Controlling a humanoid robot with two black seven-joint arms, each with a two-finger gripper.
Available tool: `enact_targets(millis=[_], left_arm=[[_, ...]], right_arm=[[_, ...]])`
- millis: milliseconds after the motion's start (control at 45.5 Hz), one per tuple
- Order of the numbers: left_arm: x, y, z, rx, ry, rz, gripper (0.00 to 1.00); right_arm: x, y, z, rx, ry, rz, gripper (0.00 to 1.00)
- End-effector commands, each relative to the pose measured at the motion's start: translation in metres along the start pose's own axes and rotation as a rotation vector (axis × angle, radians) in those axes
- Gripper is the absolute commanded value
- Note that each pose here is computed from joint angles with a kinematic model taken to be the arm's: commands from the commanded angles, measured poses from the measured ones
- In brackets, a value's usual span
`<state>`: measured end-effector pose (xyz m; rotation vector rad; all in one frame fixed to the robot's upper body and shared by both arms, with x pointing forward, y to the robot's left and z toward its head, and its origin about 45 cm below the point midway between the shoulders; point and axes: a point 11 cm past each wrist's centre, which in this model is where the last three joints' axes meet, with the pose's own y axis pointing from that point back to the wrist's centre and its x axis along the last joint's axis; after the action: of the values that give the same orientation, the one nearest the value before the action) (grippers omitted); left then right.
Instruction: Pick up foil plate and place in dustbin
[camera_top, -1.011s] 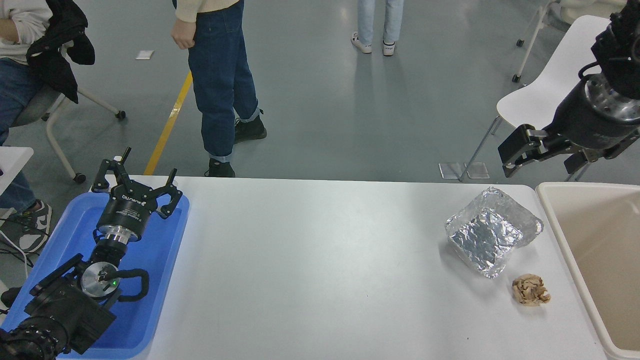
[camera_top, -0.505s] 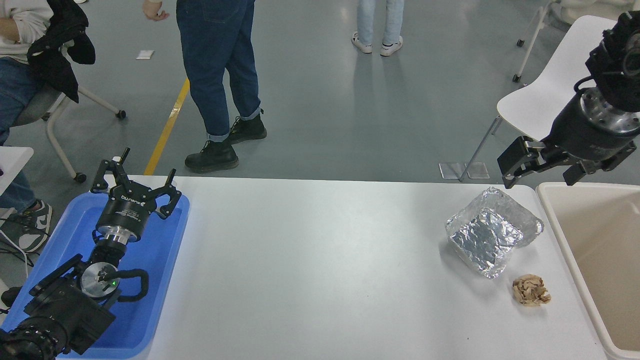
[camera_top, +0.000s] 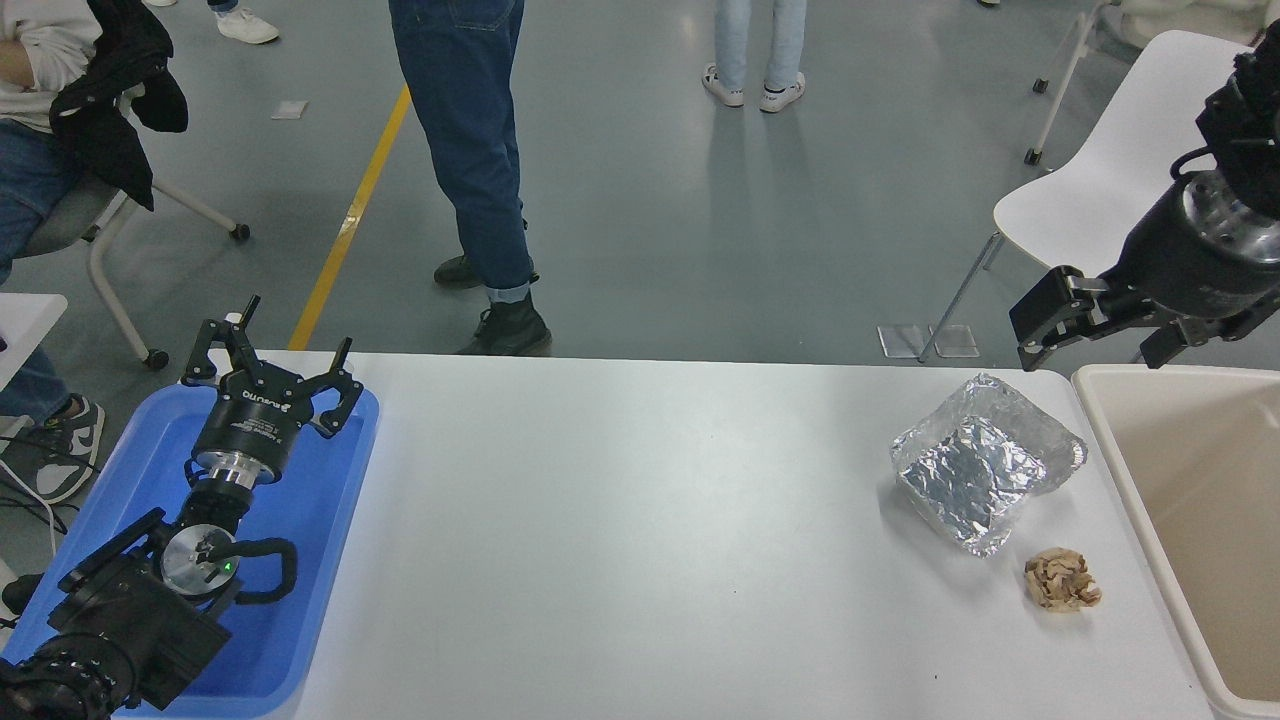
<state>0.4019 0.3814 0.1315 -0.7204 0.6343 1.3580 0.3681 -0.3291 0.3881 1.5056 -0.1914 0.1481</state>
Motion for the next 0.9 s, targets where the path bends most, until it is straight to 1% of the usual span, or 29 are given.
enact_targets(millis=[0,110,264,396,571,747,879], left_arm=[[0.000,0.000,0.001,0.000,-0.001,0.000,1.00],[0.000,0.000,0.000,-0.001,0.001,0.000,1.00],[0.001,0.001,0.000,-0.002,0.001,0.002,1.00],[0.001,0.001,0.000,-0.002,0.001,0.002,1.00],[0.001,0.001,0.000,-0.002,0.001,0.002,1.00],[0.000,0.001,0.000,-0.001,0.000,0.001,1.00],[0.001,0.001,0.000,-0.002,0.001,0.002,1.00]], right_arm=[[-0.005,-0.007,0.012,-0.001,-0.033,-0.017,1.00],[-0.011,-0.018,0.017,-0.001,-0.048,-0.048,1.00],[-0.026,-0.039,0.031,0.055,-0.154,-0.093,1.00],[-0.024,-0.070,0.048,0.042,-0.210,0.025,1.00],[-0.026,-0.112,0.065,0.051,-0.342,0.105,1.00],[-0.024,-0.156,0.081,0.040,-0.402,0.131,1.00],[-0.024,-0.177,0.096,0.014,-0.429,0.148,1.00]])
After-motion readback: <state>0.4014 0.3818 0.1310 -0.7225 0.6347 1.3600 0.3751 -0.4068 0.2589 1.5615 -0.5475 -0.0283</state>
